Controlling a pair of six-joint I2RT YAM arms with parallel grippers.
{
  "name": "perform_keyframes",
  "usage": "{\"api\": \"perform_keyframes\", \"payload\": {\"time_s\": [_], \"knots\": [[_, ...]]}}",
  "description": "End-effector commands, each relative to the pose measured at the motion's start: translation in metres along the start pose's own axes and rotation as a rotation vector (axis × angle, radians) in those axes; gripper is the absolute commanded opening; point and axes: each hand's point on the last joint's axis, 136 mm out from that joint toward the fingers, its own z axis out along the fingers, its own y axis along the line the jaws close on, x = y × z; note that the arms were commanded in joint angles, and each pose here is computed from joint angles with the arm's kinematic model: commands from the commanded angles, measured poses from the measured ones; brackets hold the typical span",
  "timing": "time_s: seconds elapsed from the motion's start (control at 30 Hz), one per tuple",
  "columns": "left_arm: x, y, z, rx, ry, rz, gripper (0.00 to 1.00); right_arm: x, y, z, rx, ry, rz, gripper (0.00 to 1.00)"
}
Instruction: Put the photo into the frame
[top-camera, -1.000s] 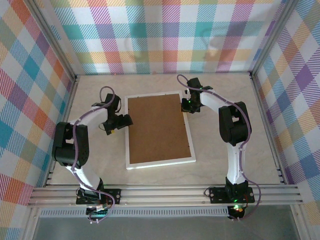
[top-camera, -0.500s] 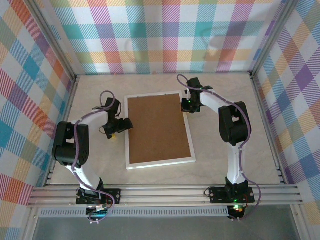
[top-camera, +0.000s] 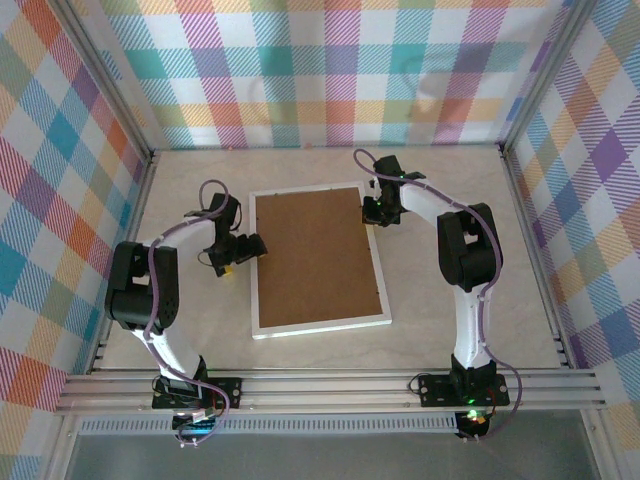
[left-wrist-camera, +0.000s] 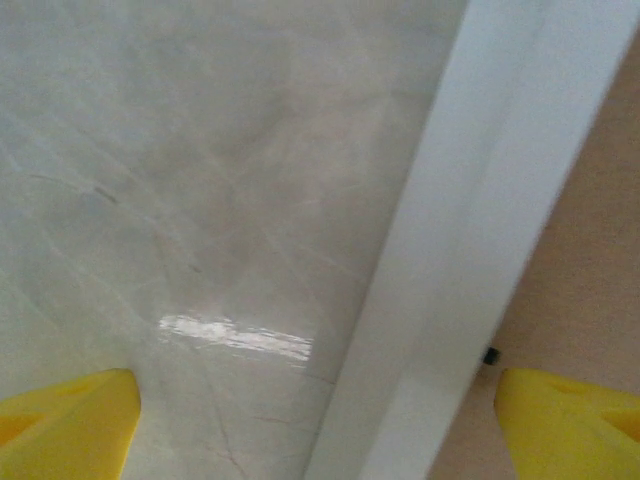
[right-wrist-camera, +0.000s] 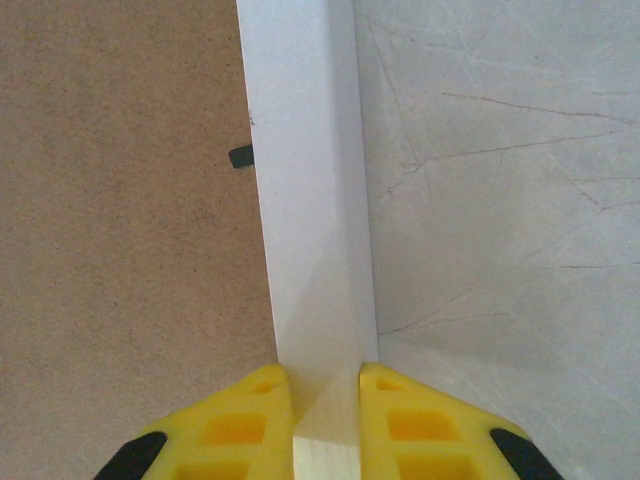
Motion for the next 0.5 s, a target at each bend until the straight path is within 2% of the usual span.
{"api": "perform_keyframes", "payload": {"time_s": [0.0, 0.13, 0.47], "knots": [[-0.01, -0.014, -0.023, 0.03, -0.023, 0.032, 0.92, 0.032, -0.009, 0.01, 0.051, 0.119, 0.023, 0.16], [-0.017, -0.004, -0.029, -0.011, -0.044, 0.036, 0.93, 0.032, -0.009, 0.01, 0.05, 0.119, 0.027, 0.16], [-0.01, 0.018, -0.011, -0.078, -0.009, 0.022, 0.92, 0.032, -0.009, 0.011, 0.047, 0.121, 0.026, 0.16]]}}
